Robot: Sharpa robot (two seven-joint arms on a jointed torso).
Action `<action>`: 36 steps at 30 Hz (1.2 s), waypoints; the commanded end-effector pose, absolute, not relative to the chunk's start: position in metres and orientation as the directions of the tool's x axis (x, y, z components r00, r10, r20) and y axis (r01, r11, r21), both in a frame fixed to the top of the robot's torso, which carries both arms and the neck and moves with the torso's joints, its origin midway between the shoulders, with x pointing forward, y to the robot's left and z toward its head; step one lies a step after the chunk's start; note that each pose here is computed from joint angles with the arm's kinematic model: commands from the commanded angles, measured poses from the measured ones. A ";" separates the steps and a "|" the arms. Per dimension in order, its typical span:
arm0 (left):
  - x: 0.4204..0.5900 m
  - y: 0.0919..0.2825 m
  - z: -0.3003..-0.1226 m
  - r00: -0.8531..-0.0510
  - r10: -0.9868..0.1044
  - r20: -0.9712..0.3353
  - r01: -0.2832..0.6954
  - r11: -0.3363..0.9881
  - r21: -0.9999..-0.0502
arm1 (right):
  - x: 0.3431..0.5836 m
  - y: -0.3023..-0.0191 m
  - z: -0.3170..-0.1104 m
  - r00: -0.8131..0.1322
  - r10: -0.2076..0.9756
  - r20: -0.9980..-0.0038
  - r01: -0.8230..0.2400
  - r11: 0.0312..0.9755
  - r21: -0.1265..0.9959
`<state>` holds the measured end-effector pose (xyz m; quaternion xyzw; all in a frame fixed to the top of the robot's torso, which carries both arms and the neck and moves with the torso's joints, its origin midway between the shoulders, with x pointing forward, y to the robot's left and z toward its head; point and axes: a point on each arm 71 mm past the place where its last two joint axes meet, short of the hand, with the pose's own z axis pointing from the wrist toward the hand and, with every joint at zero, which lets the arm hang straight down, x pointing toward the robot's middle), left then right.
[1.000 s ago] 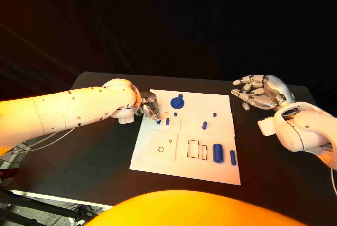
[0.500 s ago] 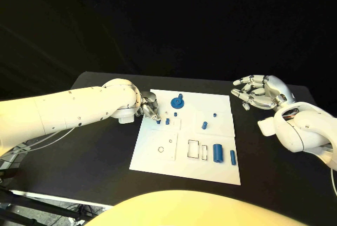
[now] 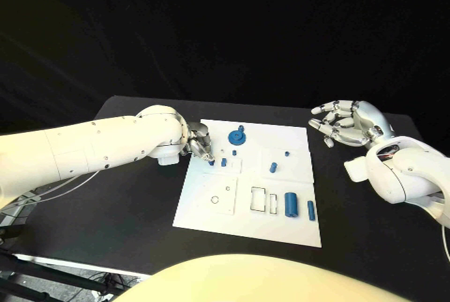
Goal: Assemble the parts on the task board
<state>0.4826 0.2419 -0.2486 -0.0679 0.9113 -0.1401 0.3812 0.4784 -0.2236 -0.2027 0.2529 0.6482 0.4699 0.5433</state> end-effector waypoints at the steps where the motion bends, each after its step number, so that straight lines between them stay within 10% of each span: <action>1: 0.481 0.240 -0.249 -0.711 -0.214 -0.669 -0.007 0.954 -0.299 | 0.478 -0.223 -0.202 -0.286 0.837 -0.466 -0.197 0.425 0.883; 36: 0.480 0.234 -0.256 -0.730 -0.207 -0.651 -0.007 0.955 -0.295 | 0.478 -0.222 -0.202 -0.288 0.837 -0.466 -0.195 0.425 0.884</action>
